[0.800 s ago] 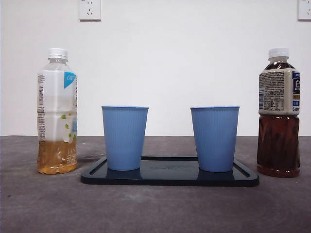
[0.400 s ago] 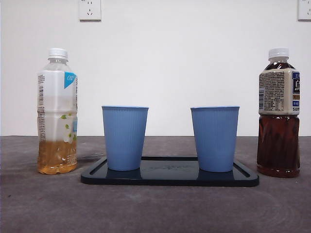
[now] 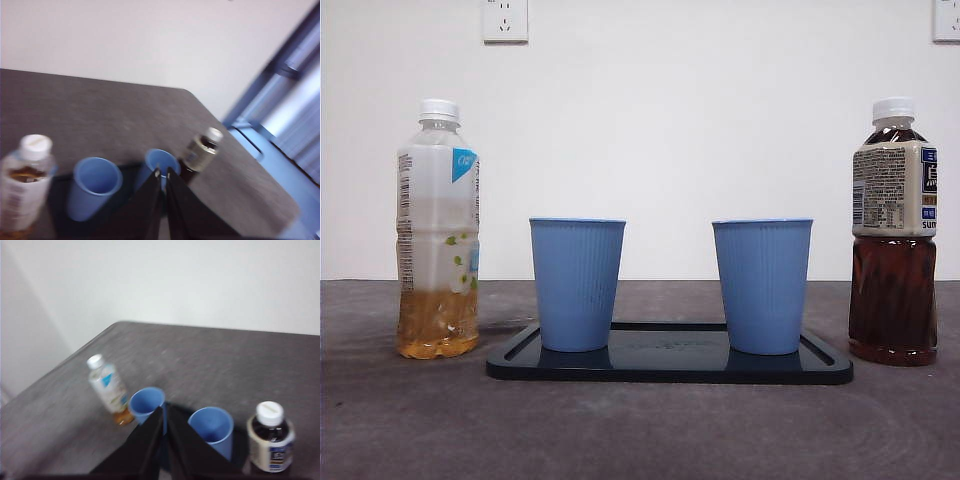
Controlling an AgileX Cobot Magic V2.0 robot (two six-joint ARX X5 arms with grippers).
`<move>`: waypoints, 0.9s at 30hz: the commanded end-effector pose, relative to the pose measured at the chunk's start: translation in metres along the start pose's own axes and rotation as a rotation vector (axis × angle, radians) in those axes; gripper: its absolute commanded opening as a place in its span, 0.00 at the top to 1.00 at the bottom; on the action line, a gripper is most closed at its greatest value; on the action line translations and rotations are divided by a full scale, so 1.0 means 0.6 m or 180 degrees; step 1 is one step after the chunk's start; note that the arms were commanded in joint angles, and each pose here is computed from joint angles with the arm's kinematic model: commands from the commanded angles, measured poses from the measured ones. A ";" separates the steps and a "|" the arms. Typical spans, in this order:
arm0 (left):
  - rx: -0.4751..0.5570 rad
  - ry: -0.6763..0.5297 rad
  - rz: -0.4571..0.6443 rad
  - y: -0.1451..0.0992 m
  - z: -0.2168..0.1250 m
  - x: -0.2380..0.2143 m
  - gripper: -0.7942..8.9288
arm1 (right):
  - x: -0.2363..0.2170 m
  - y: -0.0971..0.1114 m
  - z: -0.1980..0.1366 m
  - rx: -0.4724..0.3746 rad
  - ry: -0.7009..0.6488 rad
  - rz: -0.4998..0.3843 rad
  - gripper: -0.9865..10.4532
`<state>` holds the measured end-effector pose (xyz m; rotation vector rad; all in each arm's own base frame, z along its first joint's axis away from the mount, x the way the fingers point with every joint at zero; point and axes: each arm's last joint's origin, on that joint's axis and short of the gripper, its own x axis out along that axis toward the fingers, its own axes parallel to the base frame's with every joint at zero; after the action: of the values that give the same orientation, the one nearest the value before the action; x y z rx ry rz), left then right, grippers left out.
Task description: Pour the drink into the cup
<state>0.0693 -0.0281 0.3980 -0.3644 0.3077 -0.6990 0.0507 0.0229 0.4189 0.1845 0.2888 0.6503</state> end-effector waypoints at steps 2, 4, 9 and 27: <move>0.0161 0.0176 -0.0327 -0.012 0.016 0.004 0.90 | 0.002 0.008 0.008 -0.0292 0.0109 0.0263 0.90; 0.0218 0.0308 -0.0478 -0.012 0.015 0.010 0.90 | 0.005 0.009 0.006 -0.0343 0.0164 0.0337 0.90; 0.0485 0.0332 -0.0570 -0.012 0.016 0.015 0.89 | 0.006 0.010 0.003 -0.0336 0.0239 0.0400 0.90; 0.0566 0.0312 -0.0562 -0.012 0.016 0.015 0.37 | 0.008 0.008 0.003 -0.0227 0.0255 0.0356 0.43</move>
<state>0.0759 -0.0368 0.4025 -0.2071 0.3373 -0.9027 0.0528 0.0295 0.4161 0.0967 0.3460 0.7744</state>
